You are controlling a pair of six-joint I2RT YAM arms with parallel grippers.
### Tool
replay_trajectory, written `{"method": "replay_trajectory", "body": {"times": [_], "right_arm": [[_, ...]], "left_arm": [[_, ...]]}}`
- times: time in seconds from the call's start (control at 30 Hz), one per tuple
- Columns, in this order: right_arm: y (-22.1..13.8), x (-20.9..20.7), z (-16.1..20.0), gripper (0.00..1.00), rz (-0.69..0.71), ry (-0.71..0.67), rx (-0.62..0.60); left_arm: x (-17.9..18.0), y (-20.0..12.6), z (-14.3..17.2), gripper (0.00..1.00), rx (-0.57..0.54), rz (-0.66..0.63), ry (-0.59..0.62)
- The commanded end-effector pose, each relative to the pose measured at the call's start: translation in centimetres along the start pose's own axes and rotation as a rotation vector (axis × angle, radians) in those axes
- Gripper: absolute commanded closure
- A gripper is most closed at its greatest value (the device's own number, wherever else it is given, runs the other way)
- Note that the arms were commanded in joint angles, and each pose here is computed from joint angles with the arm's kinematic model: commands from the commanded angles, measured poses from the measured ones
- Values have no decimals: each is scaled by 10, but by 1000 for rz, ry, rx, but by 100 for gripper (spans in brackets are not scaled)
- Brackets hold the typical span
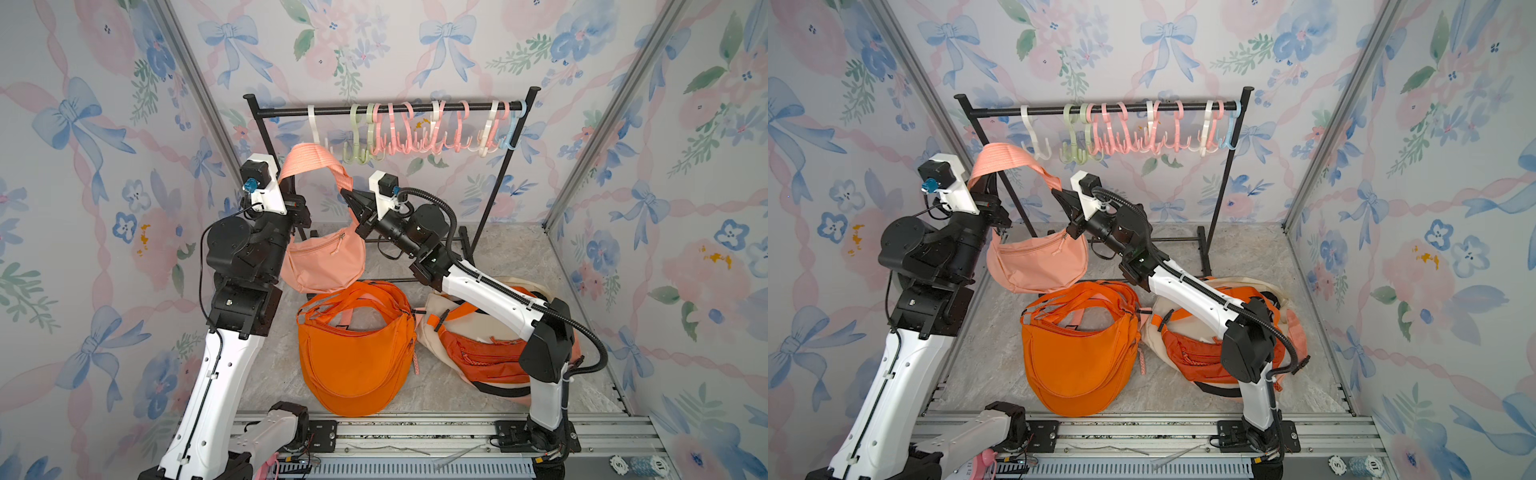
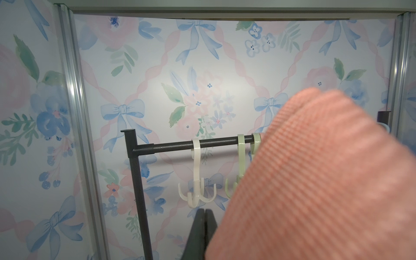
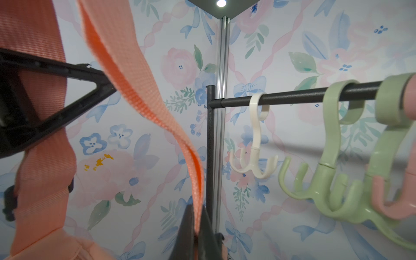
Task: Take the bag off the hook
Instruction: Pick up the bag from the hook, then place the bag inside the bag.
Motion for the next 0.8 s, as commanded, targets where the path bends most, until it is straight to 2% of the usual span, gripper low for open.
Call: {"method": "replay_trajectory", "body": {"times": [0.0, 0.37, 0.5, 0.63, 0.77], "right_arm": [[-20, 20, -44, 100, -14, -84, -88], [-96, 107, -85, 100, -153, -234, -47], [-124, 134, -94, 100, -217, -252, -39], [-151, 158, -93, 100, -253, -281, -15], [-172, 175, -81, 100, -290, -280, 42]], "left_arm": [[0, -22, -4, 100, -40, 25, -32], [-6, -94, -10, 100, -69, 139, -78], [-3, -123, -6, 100, -76, 132, -72], [-4, -147, 8, 100, -78, 158, -59], [-6, -161, 35, 100, -47, 189, -84]]}}
Point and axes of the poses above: each gripper's point midway between its finger pads, its own y axis out along the fingers, its own x axis along the line the jaws close on, z = x × y, the point moved 7 cm from there along -y, back along the fingers, and after that the axes turned 5 degrees about -y, right-handed, at the moved point
